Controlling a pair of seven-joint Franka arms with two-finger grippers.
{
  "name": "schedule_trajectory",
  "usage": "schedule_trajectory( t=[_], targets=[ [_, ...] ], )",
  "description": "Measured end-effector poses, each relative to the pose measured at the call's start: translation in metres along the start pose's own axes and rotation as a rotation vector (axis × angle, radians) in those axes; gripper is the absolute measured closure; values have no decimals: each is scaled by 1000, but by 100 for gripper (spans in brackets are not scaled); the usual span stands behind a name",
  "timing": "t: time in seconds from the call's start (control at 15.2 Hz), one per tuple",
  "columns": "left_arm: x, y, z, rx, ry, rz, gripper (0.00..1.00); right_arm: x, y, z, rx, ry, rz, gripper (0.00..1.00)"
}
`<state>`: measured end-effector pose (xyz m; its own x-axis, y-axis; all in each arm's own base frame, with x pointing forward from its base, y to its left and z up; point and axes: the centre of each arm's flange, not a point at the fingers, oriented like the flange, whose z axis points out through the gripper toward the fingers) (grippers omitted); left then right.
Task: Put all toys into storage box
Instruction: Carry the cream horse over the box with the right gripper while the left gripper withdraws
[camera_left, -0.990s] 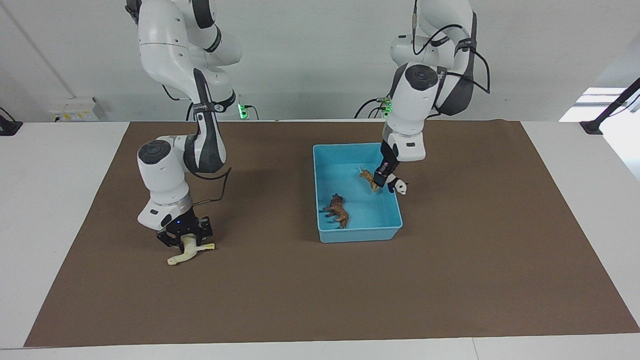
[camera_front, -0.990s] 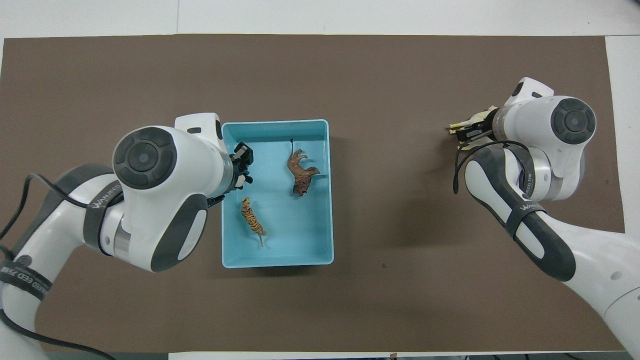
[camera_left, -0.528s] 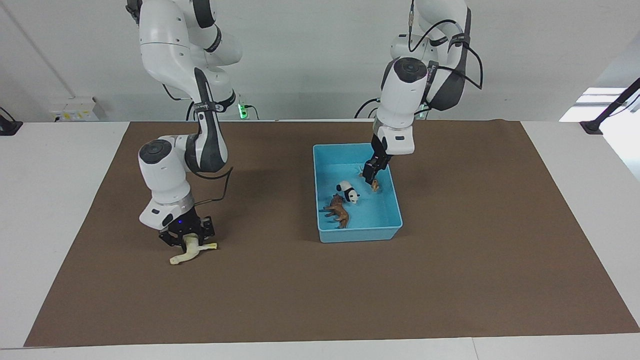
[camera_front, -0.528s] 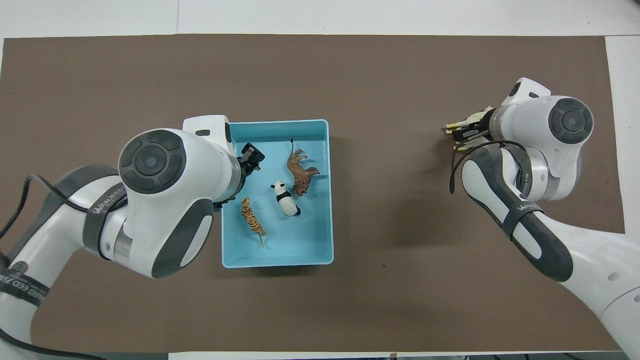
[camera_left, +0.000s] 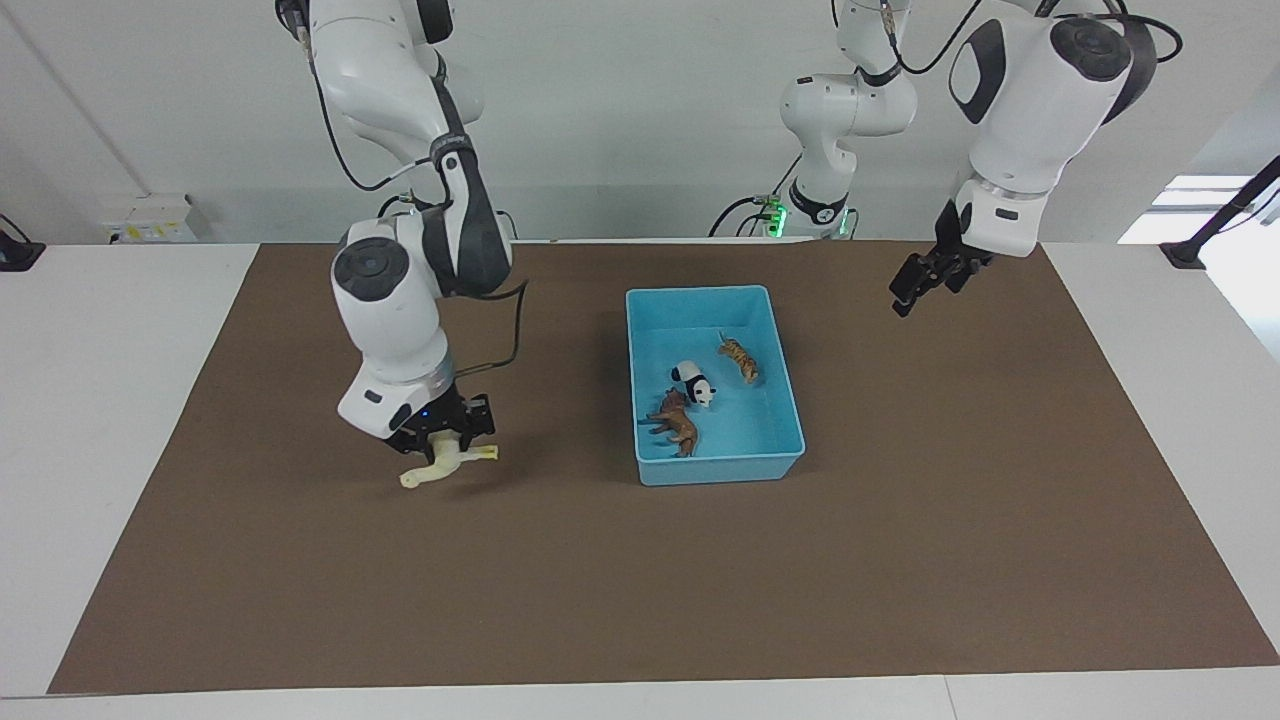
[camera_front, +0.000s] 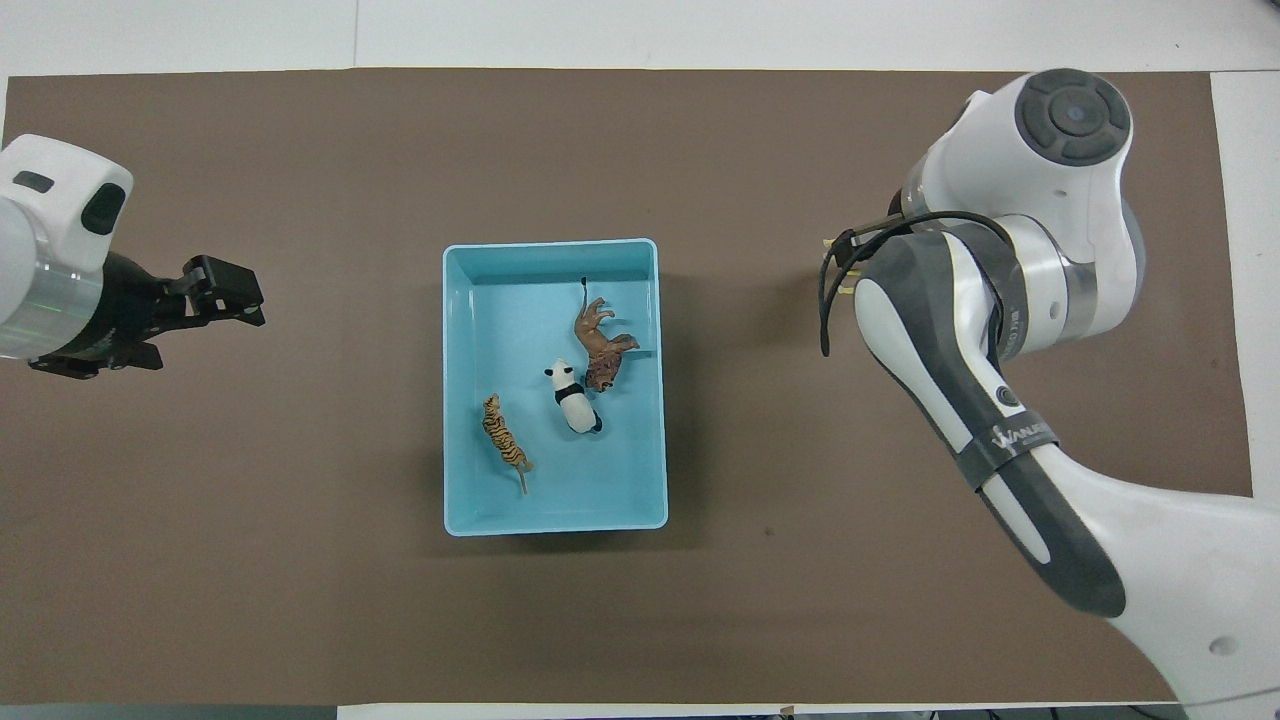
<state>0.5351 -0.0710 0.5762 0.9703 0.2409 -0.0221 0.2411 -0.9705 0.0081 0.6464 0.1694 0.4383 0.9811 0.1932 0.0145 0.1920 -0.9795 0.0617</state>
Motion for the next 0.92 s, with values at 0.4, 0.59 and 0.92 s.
schedule_trajectory(
  t=[0.4,0.59,0.92],
  targets=[
    [14,-13,-10,16,-39,122,0,-25,-225,-92,-17,36,138,53],
    [17,-10,-1,20,-60,171,0,-40,-298,-70,10,66,143,53],
    [18,-2,10,31,-119,271,0,-34,-327,-18,31,94,172,46]
  ],
)
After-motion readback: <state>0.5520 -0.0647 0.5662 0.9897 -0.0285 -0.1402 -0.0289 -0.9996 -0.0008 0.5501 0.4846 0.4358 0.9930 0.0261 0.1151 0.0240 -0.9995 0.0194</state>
